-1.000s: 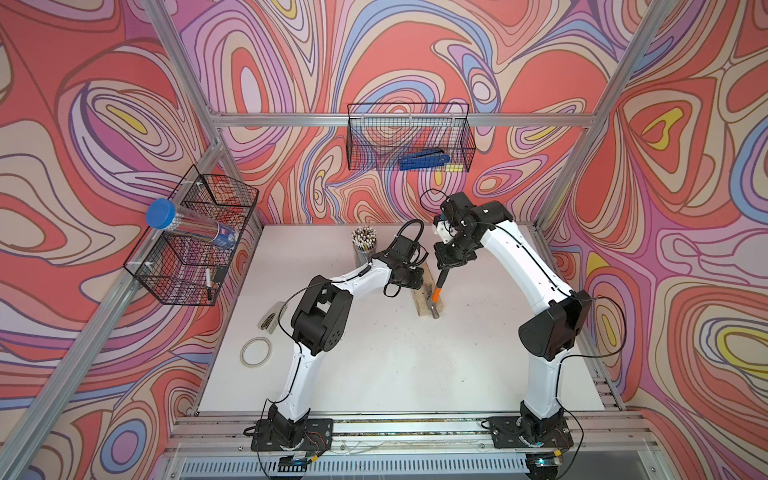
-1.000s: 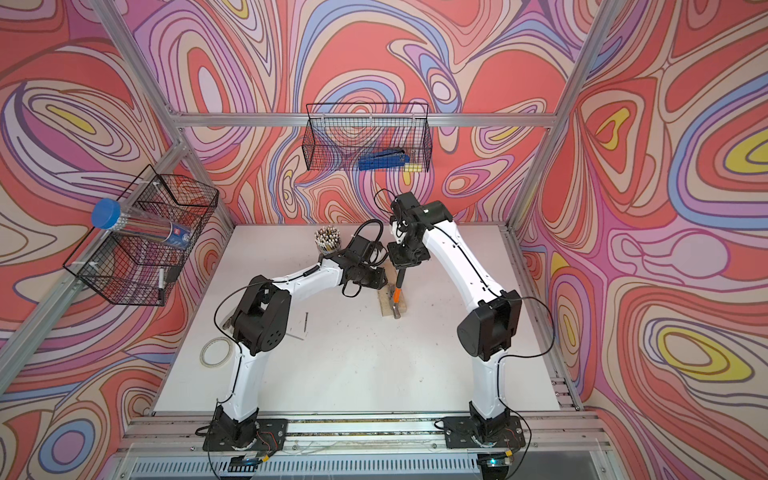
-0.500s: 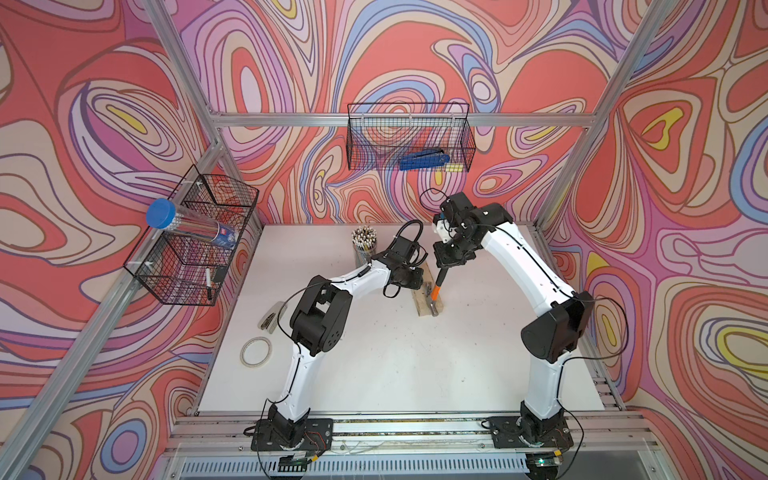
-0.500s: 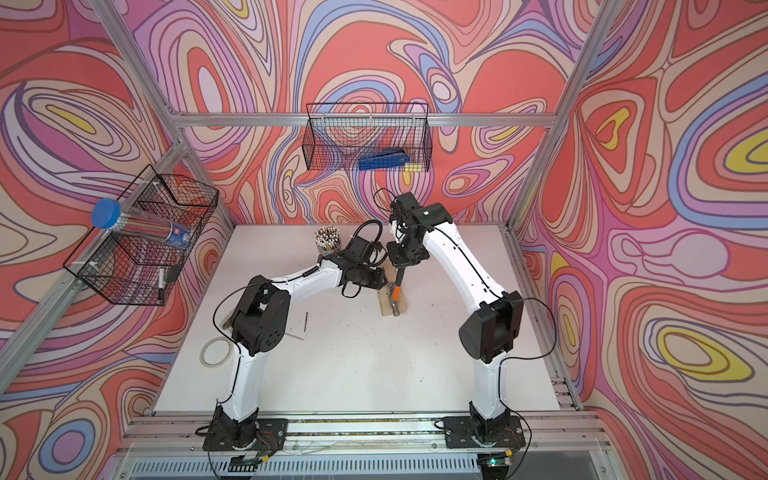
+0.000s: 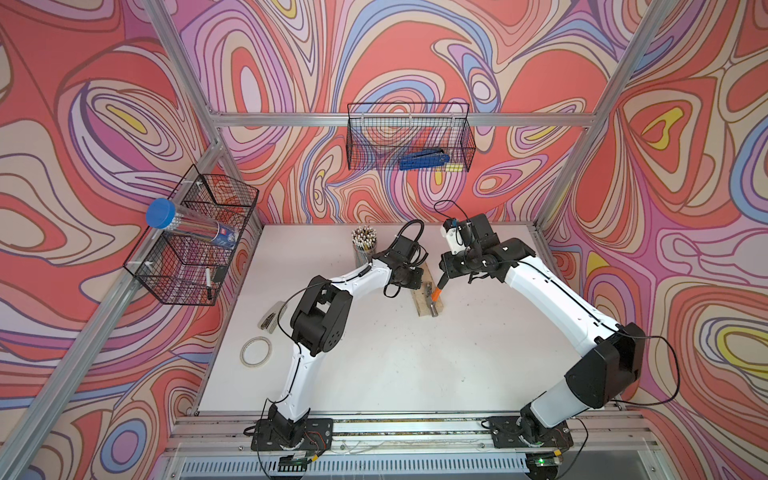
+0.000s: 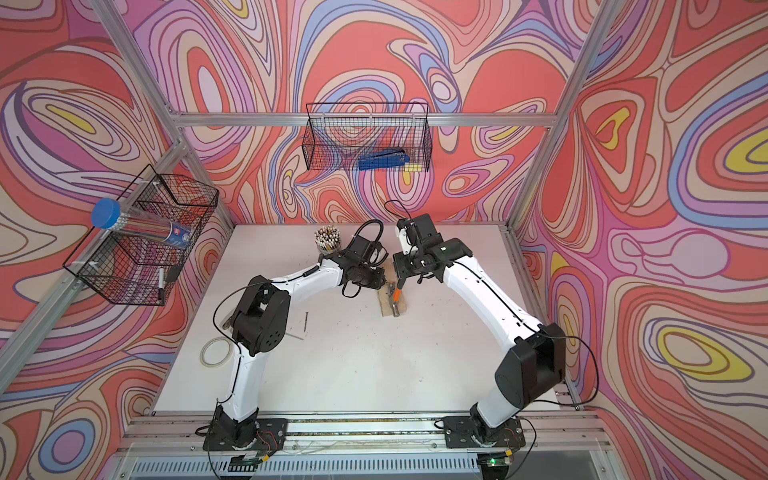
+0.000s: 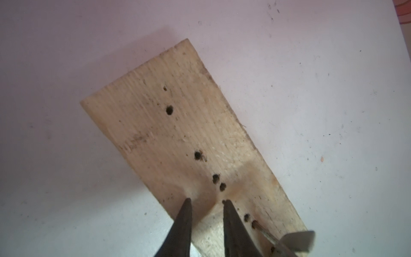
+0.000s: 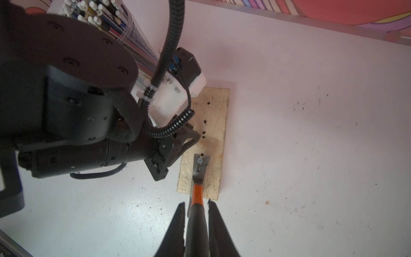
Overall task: Use a claw hammer to pull out a nail
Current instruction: Remove the nail from the mounting plate.
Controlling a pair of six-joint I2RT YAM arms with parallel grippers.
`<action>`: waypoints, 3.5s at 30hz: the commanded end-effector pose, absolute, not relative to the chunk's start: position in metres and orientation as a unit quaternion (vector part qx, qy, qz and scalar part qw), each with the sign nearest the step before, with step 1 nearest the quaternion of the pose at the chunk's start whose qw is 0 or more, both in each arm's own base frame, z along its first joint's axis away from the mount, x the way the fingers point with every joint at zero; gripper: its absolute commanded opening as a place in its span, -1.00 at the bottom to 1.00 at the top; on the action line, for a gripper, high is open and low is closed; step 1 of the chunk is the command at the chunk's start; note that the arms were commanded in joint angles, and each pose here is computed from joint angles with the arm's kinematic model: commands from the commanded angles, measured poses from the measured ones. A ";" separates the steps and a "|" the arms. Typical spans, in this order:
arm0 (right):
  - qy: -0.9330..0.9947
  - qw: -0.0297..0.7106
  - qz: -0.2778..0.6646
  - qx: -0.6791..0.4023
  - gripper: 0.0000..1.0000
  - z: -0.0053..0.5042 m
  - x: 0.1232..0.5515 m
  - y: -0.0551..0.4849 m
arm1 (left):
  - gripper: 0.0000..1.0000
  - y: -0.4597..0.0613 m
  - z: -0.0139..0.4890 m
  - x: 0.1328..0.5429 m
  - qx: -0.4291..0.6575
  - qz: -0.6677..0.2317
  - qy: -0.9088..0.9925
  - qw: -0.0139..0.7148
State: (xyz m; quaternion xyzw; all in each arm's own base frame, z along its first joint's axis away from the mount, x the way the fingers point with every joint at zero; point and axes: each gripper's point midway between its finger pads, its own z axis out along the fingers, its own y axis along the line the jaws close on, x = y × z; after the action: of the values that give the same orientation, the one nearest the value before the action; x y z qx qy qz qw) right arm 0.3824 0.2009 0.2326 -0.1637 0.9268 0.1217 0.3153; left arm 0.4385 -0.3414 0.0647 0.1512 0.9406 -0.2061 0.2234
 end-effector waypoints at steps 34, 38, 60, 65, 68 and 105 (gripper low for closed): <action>0.908 0.350 0.100 -0.206 -1.00 0.151 0.344 0.204 | -0.56 -0.270 -0.046 0.375 0.104 -0.066 0.992 0.034; 0.906 0.356 0.099 -0.204 -1.00 0.144 0.338 0.201 | -0.58 -0.270 -0.046 0.375 0.103 -0.065 0.992 0.032; 0.905 0.372 0.106 -0.177 -1.00 0.129 0.319 0.191 | -0.60 -0.269 -0.046 0.374 0.102 -0.066 0.992 0.028; 0.905 0.375 0.100 -0.173 -1.00 0.127 0.317 0.187 | -0.60 -0.269 -0.046 0.374 0.103 -0.065 0.992 0.026; 0.906 0.374 0.100 -0.171 -1.00 0.124 0.315 0.186 | -0.60 -0.269 -0.046 0.374 0.102 -0.066 0.992 0.026; 0.894 0.408 0.106 -0.155 -1.00 0.141 0.298 0.175 | -0.62 -0.269 -0.046 0.372 0.096 -0.066 0.993 0.023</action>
State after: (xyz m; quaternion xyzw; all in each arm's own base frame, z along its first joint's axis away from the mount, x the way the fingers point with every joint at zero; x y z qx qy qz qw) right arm 0.3349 0.1853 0.2404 -0.1159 0.8084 0.1493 0.5574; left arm 0.4406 -0.3370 0.0600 0.1220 0.9511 -0.1959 0.2051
